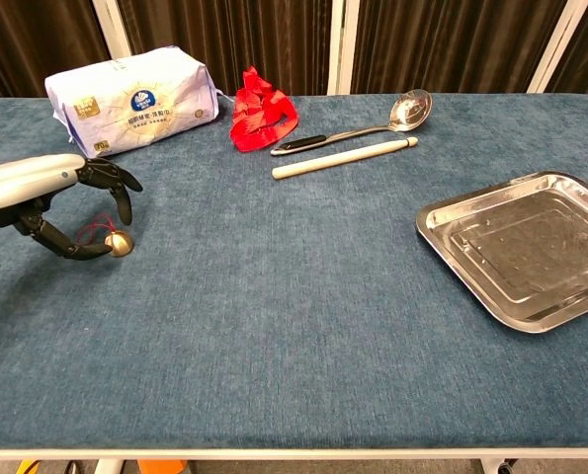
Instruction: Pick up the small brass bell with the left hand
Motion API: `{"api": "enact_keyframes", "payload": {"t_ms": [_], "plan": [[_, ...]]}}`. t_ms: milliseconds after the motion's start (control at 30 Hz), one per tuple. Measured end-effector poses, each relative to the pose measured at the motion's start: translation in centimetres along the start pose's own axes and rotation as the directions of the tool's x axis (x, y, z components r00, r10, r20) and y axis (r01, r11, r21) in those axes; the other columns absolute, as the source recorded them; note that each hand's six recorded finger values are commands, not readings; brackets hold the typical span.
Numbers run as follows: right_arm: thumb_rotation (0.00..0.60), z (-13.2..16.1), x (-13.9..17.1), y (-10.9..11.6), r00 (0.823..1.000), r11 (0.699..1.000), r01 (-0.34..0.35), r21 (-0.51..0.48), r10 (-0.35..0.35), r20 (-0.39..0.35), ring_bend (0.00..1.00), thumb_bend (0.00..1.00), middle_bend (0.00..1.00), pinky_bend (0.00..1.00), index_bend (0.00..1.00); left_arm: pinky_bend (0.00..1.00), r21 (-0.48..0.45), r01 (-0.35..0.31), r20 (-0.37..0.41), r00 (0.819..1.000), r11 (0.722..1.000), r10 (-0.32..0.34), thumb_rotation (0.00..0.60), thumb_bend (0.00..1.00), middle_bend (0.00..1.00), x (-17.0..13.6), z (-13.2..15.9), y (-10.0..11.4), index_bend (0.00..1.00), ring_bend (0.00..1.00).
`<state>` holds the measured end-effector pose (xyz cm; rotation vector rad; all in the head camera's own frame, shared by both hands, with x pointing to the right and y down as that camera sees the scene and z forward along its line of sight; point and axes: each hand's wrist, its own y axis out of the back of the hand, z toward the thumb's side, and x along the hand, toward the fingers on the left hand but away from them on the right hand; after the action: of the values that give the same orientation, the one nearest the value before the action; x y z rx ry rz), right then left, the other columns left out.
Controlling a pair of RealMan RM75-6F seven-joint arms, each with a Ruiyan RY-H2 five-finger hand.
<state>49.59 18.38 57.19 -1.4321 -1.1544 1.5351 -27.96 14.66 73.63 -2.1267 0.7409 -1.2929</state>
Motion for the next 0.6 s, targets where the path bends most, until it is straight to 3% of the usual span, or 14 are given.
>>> {"api": "enact_keyframes", "payload": {"t_ms": [600], "plan": [[0.6, -0.05, 0.07, -0.23, 1.0, 1.0, -0.006, -0.001, 0.006, 0.001, 0.0, 0.3, 0.0, 0.0, 0.0, 0.07, 0.011, -0.014, -0.011, 1.0, 1.0, 0.014, 0.6, 0.34, 0.17, 0.32, 0.01, 0.21, 0.5, 0.02]]}}
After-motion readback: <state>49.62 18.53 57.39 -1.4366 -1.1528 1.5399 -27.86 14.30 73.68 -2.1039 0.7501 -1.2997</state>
